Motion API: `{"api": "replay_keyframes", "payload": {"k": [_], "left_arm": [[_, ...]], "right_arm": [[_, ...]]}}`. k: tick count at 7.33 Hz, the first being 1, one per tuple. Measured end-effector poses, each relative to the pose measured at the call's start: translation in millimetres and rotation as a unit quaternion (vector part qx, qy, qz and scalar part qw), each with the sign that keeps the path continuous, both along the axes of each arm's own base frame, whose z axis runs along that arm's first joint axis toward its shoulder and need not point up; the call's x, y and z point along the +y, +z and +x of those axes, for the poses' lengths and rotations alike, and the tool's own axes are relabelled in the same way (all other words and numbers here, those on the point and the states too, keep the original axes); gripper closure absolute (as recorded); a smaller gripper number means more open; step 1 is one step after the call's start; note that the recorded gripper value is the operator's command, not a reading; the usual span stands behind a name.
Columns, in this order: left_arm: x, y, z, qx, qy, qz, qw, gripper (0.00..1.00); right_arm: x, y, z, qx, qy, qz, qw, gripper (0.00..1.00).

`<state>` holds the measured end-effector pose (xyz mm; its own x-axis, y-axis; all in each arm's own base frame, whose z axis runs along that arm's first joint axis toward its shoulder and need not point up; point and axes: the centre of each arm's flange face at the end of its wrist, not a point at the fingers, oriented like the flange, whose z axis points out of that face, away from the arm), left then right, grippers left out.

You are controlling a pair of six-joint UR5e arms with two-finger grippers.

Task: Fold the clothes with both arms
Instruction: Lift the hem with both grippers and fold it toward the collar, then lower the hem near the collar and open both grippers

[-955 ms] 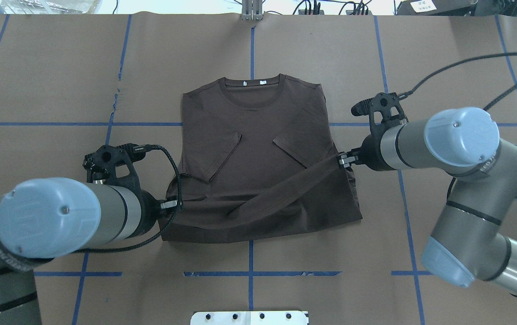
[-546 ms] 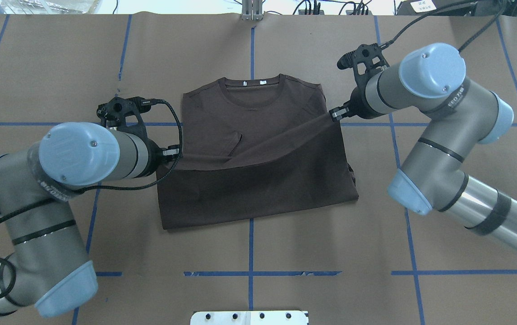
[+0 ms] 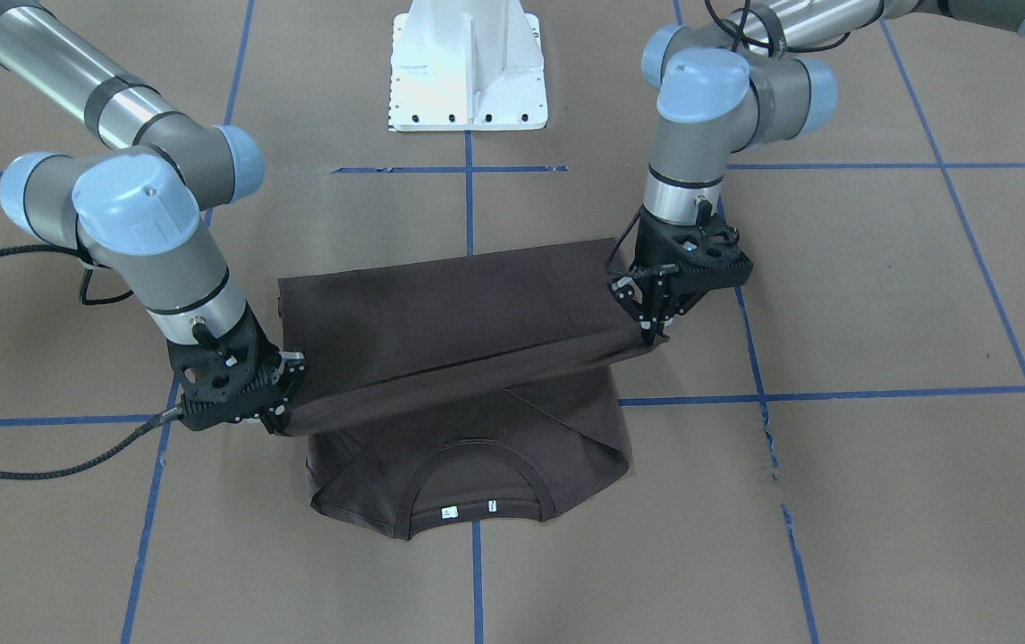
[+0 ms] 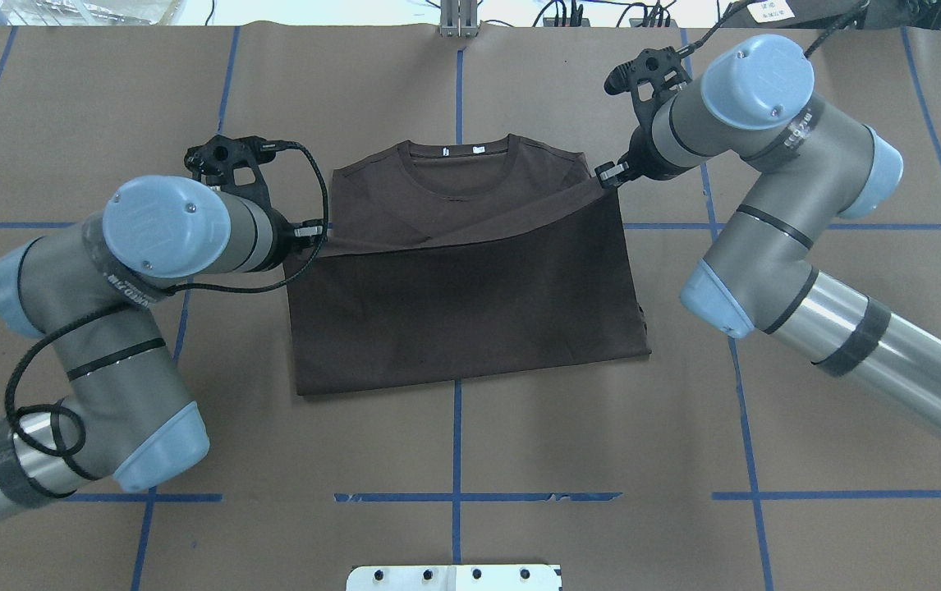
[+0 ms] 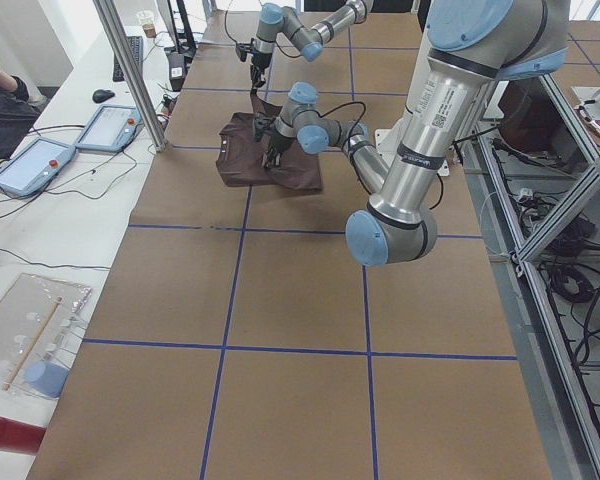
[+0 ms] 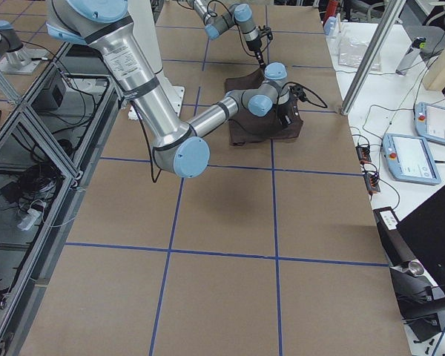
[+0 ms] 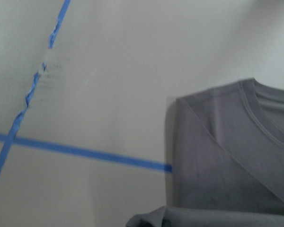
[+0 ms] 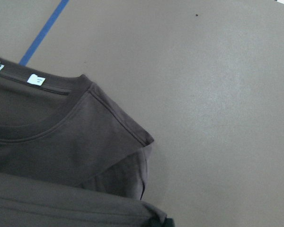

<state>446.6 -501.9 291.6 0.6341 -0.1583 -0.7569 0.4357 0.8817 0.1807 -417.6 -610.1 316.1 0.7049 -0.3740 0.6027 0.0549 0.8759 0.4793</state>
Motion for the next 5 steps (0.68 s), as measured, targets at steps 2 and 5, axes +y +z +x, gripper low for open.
{"api": "replay_keyframes", "payload": {"k": [2, 5], "left_arm": [[-22, 15, 5, -0.014, -0.003, 0.0, 0.9999, 1.0], [-48, 7, 23, -0.021, -0.008, 0.0, 0.9998, 1.0]], "right_arm": [[-17, 12, -5, 0.013, 0.005, -0.014, 0.9998, 1.0], [-23, 8, -7, 0.013, 0.01, -0.016, 0.9997, 1.0]]}}
